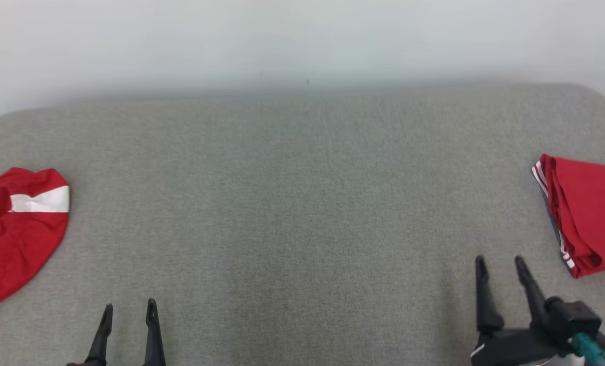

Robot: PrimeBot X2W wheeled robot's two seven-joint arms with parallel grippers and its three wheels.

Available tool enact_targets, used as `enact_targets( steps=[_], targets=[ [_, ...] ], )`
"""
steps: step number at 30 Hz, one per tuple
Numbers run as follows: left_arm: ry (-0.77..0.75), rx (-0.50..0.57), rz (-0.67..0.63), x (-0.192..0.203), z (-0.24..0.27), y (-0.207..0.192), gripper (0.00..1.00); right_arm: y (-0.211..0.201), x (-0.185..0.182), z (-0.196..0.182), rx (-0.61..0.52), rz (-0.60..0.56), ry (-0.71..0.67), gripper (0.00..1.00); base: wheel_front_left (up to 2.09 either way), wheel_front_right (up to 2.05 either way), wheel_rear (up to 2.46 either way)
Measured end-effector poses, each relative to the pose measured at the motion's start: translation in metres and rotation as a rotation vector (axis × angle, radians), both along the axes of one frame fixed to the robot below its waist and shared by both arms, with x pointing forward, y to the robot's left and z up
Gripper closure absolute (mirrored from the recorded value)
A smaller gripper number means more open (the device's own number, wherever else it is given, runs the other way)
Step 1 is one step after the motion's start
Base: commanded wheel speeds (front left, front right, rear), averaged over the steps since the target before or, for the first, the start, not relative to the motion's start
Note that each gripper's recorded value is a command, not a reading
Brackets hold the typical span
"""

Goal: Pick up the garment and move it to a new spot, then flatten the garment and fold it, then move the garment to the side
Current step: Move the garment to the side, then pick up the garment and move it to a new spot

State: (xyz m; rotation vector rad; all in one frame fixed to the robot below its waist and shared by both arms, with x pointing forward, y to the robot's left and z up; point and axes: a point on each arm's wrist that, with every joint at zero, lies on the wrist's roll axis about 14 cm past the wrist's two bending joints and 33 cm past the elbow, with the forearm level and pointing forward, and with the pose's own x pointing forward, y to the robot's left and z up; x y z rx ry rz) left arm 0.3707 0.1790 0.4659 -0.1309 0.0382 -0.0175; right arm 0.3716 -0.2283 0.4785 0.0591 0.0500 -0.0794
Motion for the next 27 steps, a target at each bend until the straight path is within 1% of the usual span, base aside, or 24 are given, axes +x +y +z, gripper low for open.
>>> enact_targets(
  steps=[7,14,27],
  targets=[
    [-0.003,-0.008,0.041,-0.018,0.003,0.009,0.00,0.029,-0.016,-0.011,0.014,0.084,0.036,0.00,0.00,0.00,0.00],
    [-0.028,-0.012,0.048,-0.027,0.011,0.010,0.00,0.045,-0.026,-0.006,0.017,0.132,0.026,0.00,0.00,0.00,0.00],
    [-0.046,-0.016,0.029,-0.029,0.016,0.005,0.00,0.045,-0.033,-0.001,0.044,0.128,0.011,0.00,0.00,0.00,0.00]
  ],
)
